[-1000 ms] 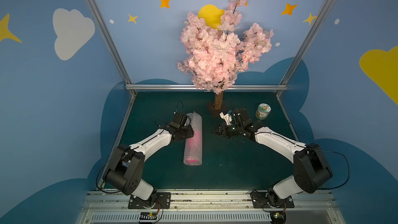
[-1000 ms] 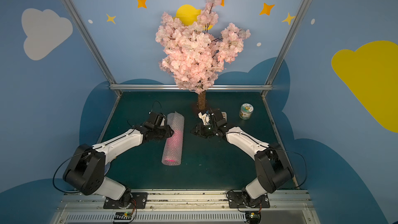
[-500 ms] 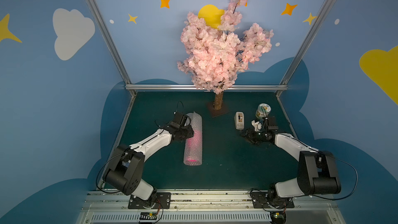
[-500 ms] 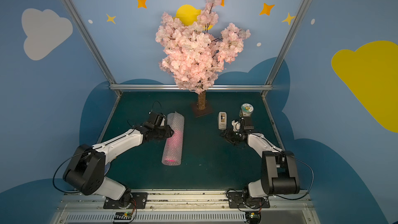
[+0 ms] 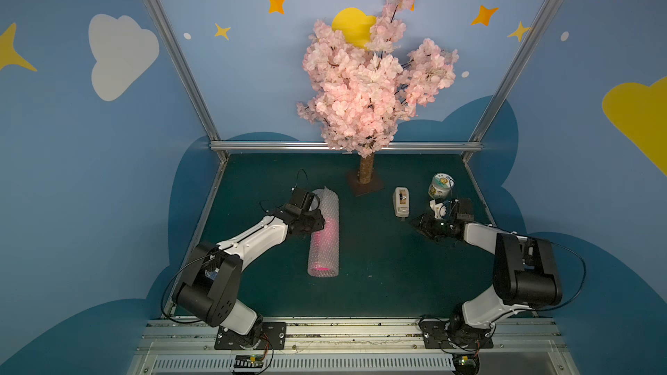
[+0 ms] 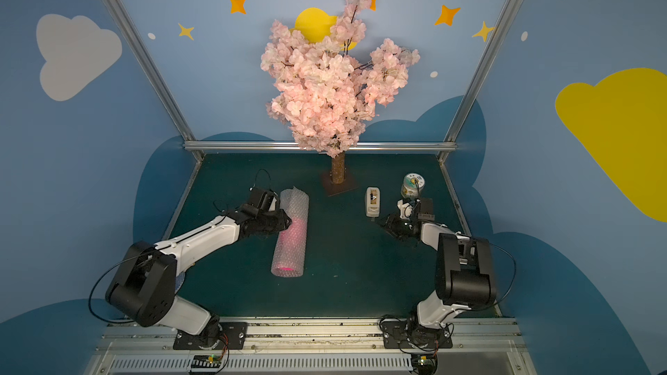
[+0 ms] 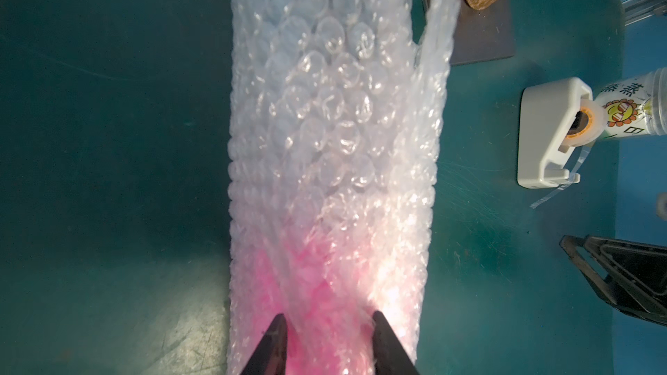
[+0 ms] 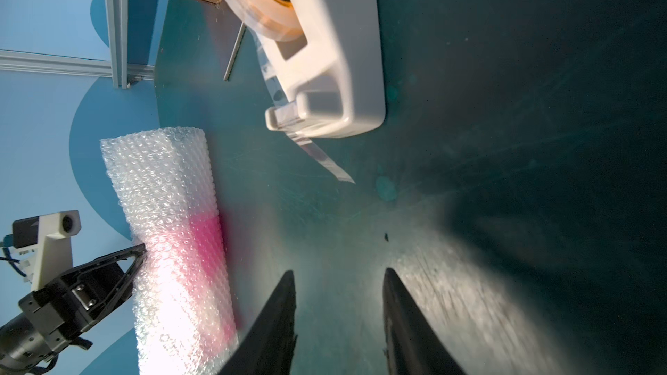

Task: Wrap wine glasses in bubble wrap
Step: Tear off the tape using the Tape Cutter.

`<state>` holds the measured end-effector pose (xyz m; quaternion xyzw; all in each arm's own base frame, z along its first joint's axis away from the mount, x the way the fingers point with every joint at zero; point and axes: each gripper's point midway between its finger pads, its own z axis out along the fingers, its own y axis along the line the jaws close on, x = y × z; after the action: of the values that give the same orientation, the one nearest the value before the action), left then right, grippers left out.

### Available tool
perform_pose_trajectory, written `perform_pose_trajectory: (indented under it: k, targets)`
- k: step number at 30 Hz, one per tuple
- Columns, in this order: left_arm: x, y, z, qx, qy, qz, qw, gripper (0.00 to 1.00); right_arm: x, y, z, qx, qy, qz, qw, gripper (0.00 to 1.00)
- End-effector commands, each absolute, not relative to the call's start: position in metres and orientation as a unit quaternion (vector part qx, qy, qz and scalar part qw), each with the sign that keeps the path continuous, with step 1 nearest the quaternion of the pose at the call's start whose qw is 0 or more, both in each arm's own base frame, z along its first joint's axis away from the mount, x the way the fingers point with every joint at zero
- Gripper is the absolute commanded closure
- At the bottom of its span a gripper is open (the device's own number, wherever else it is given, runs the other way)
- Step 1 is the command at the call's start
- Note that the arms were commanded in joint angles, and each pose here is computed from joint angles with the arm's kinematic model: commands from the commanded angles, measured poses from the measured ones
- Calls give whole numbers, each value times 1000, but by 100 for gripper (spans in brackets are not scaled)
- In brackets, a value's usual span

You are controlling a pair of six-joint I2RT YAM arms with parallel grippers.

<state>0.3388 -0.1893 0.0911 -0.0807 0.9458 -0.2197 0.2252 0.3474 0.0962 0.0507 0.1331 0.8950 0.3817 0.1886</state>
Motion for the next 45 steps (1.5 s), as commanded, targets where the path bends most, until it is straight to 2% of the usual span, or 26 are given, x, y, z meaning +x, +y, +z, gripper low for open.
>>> perform_pose_trajectory:
  k: [1, 6, 12, 15, 20, 29, 30, 45]
  targets:
    - [332, -190, 86, -82, 952, -212, 205, 62, 359, 101, 51, 101, 888, 397, 211, 60]
    - [333, -190, 85, -83, 952, -211, 204, 62, 364, 101, 49, 110, 887, 398, 210, 60]
    - [332, -190, 86, -83, 952, -212, 206, 63, 355, 104, 45, 169, 866, 409, 233, 59]
    - [331, -190, 86, -81, 952, -211, 206, 63, 352, 105, 45, 194, 864, 391, 252, 55]
    - [330, -189, 84, -81, 952, -211, 206, 63, 353, 103, 48, 222, 853, 375, 287, 40]
    - [328, -190, 80, -81, 952, -215, 203, 63, 357, 105, 42, 230, 836, 391, 308, 31]
    - [327, -189, 80, -81, 952, -214, 204, 63, 361, 108, 45, 221, 832, 399, 316, 27]
    - [325, -185, 81, -83, 952, -208, 210, 64, 366, 125, 22, 203, 832, 418, 305, 27]
